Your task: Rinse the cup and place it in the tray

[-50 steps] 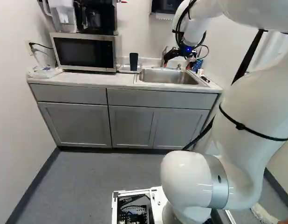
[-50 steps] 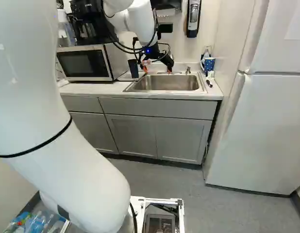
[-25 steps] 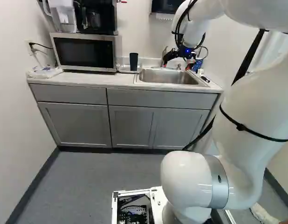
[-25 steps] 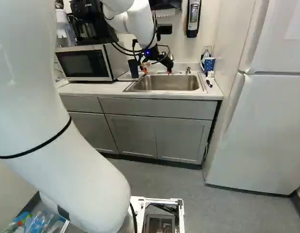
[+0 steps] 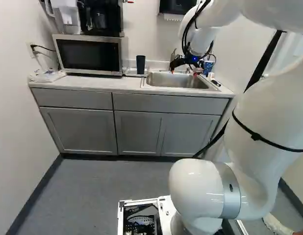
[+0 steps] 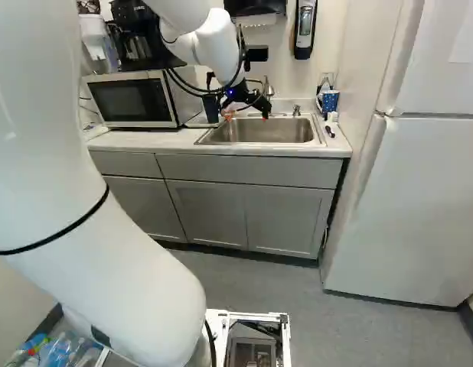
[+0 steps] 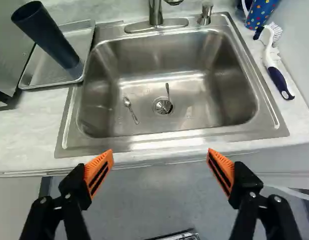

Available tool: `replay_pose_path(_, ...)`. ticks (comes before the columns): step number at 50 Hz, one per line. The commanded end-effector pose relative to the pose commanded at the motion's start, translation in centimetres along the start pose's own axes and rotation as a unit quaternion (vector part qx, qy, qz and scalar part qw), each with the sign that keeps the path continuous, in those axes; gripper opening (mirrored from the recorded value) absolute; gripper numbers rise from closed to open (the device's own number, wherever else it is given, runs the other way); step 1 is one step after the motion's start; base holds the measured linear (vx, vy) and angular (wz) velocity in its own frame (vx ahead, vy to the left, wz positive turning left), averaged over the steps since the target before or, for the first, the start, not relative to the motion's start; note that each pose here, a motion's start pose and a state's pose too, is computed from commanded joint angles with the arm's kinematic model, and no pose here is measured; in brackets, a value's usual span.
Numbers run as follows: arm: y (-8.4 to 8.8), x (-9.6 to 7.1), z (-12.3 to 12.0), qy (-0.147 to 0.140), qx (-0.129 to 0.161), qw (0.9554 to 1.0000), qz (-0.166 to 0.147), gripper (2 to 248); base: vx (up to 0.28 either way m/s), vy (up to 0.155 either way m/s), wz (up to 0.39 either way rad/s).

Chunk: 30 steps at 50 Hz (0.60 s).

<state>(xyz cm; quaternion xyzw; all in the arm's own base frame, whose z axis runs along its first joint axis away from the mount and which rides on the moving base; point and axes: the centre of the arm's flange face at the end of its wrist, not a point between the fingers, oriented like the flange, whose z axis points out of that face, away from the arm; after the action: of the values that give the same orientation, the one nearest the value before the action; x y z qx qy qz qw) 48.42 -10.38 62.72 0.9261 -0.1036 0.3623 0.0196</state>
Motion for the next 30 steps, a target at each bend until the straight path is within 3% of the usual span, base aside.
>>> replay_pose_path(30,-1.5,-5.5,2.4,0.045,0.003,0.9989,-0.015,247,0.0,0.0,0.0)
